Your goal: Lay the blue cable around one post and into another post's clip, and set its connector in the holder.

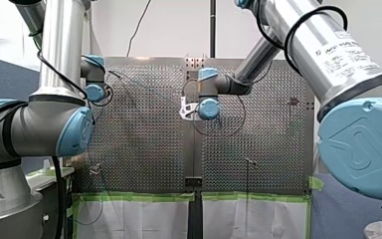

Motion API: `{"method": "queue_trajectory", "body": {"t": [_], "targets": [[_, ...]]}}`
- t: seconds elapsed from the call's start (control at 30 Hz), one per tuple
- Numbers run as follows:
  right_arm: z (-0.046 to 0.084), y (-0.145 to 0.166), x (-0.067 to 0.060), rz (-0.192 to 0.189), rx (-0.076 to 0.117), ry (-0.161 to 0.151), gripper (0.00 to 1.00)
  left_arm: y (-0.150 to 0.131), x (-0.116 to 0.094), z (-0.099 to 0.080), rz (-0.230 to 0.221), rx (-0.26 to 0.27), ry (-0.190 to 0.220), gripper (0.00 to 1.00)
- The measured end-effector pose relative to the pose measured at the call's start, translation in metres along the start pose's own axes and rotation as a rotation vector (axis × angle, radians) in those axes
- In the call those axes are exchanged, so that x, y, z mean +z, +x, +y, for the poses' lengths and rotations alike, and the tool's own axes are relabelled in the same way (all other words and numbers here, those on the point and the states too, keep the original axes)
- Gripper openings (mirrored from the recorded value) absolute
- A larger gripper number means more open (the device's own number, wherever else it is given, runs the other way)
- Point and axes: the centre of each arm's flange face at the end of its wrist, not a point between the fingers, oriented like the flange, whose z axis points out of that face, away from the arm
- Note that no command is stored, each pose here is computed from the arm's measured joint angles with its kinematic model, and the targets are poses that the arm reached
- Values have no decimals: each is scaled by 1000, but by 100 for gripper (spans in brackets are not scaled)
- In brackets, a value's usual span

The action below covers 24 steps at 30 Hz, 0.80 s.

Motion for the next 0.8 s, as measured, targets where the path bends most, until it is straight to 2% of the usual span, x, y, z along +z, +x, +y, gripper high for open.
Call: {"method": "queue_trajectory", "body": {"t": [0.2, 0.37, 0.6, 0.8], "targets": [[20, -20, -2, -2, 0, -29, 0, 0, 0, -1, 0, 0, 1, 90], [37, -37, -4, -4, -6, -53, 0, 0, 0, -2, 1, 0, 4, 90], [59, -61, -11, -8, -40, -77, 0, 1, 0, -2, 2, 0, 3, 90], [71, -77, -18, -11, -59, -91, 0, 1, 0, -2, 1, 1, 3, 90]]}}
